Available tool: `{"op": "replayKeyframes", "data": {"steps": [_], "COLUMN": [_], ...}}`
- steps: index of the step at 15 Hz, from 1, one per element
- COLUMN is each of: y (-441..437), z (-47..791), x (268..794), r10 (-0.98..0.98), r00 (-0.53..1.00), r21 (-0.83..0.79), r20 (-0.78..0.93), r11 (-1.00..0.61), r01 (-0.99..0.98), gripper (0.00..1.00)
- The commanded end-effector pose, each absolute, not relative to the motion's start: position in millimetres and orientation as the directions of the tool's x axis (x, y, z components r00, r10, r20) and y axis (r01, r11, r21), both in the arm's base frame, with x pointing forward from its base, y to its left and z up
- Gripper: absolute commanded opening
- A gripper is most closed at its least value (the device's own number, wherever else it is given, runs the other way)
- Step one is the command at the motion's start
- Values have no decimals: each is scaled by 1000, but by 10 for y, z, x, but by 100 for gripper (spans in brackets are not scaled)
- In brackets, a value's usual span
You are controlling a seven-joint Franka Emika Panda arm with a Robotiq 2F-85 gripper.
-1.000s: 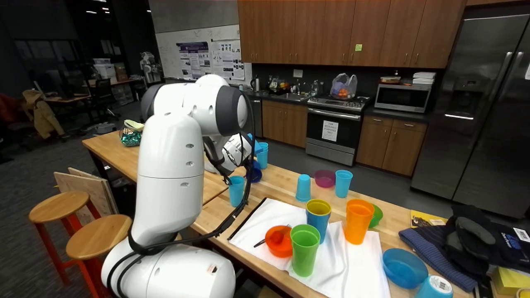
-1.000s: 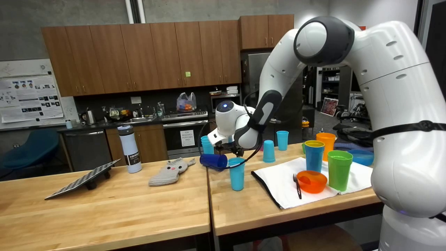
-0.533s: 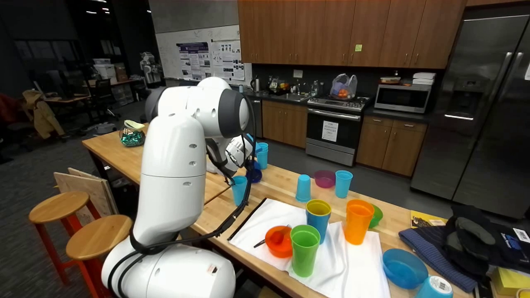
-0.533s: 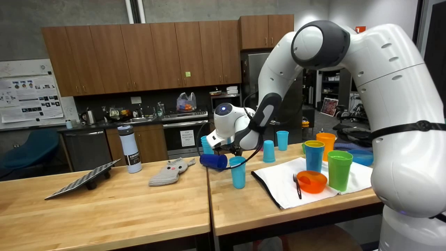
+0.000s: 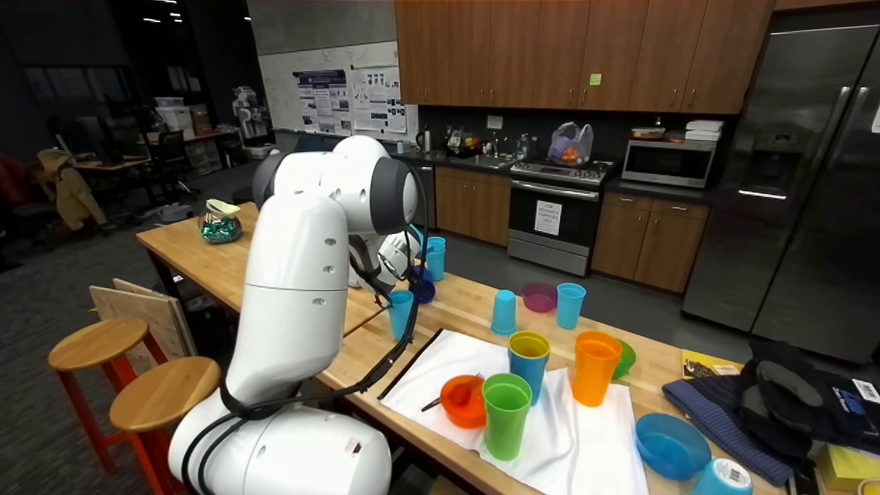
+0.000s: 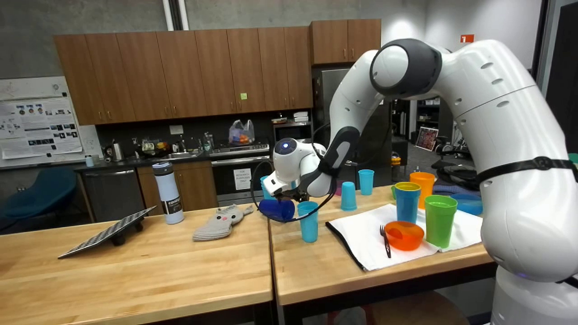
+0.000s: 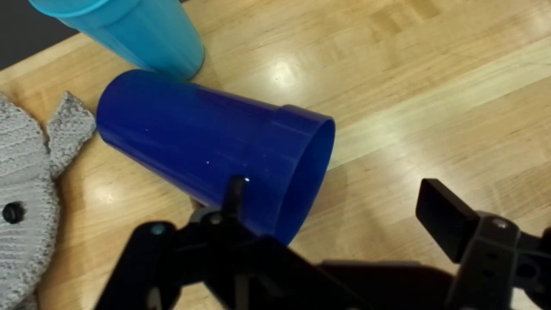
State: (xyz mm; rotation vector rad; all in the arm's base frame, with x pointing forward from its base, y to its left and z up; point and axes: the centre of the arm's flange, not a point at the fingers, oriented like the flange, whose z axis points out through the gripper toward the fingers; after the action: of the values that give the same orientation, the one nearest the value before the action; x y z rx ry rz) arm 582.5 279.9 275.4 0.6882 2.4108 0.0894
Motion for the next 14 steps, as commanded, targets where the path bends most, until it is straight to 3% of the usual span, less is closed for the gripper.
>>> {"op": "replayKeyframes", "data": {"steps": [1,10,11,12,14], "y": [2852,2947,2951,2999,2984], "z": [2705,2597,2603,2583,2610], "x": [5939,6018,6047,6017,6059], "r10": [494,488,481,480,470], "r00": [-658,-666,-670,-667,-673], "r21": [241,250,248,250,254], "r20": [-567,-564,-565,-569,-571], "r11": [864,870,874,874,881], "r01": [442,426,418,416,399], "gripper": [100,100,75,74,61]}}
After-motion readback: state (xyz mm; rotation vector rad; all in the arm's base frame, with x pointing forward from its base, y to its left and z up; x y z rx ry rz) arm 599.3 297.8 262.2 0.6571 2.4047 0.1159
